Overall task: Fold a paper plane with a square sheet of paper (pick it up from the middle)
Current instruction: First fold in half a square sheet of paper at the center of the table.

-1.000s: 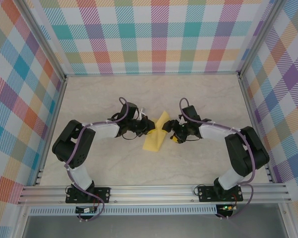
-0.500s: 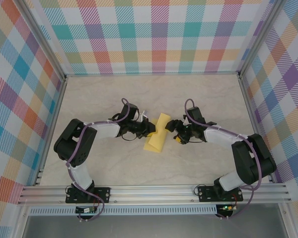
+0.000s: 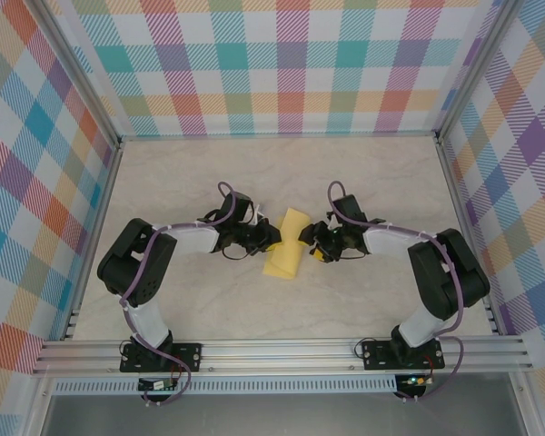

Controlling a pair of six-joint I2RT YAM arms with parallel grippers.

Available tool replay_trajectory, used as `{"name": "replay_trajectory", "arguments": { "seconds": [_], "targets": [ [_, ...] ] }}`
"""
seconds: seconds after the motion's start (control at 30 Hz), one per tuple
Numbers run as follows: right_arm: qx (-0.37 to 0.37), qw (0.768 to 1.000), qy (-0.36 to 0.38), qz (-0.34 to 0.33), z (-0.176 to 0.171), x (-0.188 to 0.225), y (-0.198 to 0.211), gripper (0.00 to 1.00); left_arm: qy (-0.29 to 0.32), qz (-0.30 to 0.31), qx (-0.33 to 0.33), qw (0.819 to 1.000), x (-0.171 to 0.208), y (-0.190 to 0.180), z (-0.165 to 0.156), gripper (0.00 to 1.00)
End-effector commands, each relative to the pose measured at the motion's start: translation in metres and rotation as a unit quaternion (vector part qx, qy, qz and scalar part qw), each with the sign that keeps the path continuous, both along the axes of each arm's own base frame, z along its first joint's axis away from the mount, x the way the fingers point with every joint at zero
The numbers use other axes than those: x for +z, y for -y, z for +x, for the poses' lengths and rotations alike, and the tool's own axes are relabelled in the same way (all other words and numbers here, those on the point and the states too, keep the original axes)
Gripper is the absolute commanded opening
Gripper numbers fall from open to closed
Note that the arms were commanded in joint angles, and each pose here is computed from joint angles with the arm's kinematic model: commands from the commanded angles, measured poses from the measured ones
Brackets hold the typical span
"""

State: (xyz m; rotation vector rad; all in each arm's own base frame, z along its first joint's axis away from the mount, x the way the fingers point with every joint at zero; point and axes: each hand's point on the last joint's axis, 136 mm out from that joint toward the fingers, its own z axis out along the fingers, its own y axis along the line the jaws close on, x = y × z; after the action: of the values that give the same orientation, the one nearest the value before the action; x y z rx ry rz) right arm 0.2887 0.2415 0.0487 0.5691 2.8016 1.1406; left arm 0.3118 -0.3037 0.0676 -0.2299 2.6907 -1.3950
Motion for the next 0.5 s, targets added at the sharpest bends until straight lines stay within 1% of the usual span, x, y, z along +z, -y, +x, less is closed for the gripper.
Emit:
{"name": "replay_trajectory", "arguments": {
  "seconds": [0.0,0.1,0.2,0.27,0.37,0.43,0.47],
  "targets": [
    [0.012,1.0,0.009,0.011,0.006,0.005,-0.01,0.53,0.006,0.006,0.005,1.0,0.003,-0.005,-0.001,0.1],
    [0.011,1.0,0.001,-0.002,0.006,-0.002,-0.008,0.51,0.005,0.008,0.006,1.0,0.002,-0.006,-0.002,0.1],
    [0.016,1.0,-0.004,-0.001,0.004,-0.006,-0.01,0.5,0.006,0.008,0.006,1.0,0.002,-0.006,-0.001,0.11],
    [0.018,1.0,-0.009,-0.009,0.002,-0.01,-0.009,0.49,0.005,0.012,0.009,1.0,0.002,-0.008,-0.002,0.14],
    [0.025,0.999,-0.013,-0.023,0.001,-0.013,-0.009,0.49,0.012,0.026,0.019,0.999,0.006,-0.013,-0.002,0.25],
    [0.034,0.999,-0.017,-0.032,0.001,-0.014,-0.011,0.48,0.021,0.055,0.032,0.998,0.008,-0.024,-0.002,0.42],
    [0.037,0.998,-0.019,-0.039,0.0,-0.015,-0.01,0.48,0.023,0.075,0.043,0.996,0.007,-0.031,-0.002,0.47]
  ]
}}
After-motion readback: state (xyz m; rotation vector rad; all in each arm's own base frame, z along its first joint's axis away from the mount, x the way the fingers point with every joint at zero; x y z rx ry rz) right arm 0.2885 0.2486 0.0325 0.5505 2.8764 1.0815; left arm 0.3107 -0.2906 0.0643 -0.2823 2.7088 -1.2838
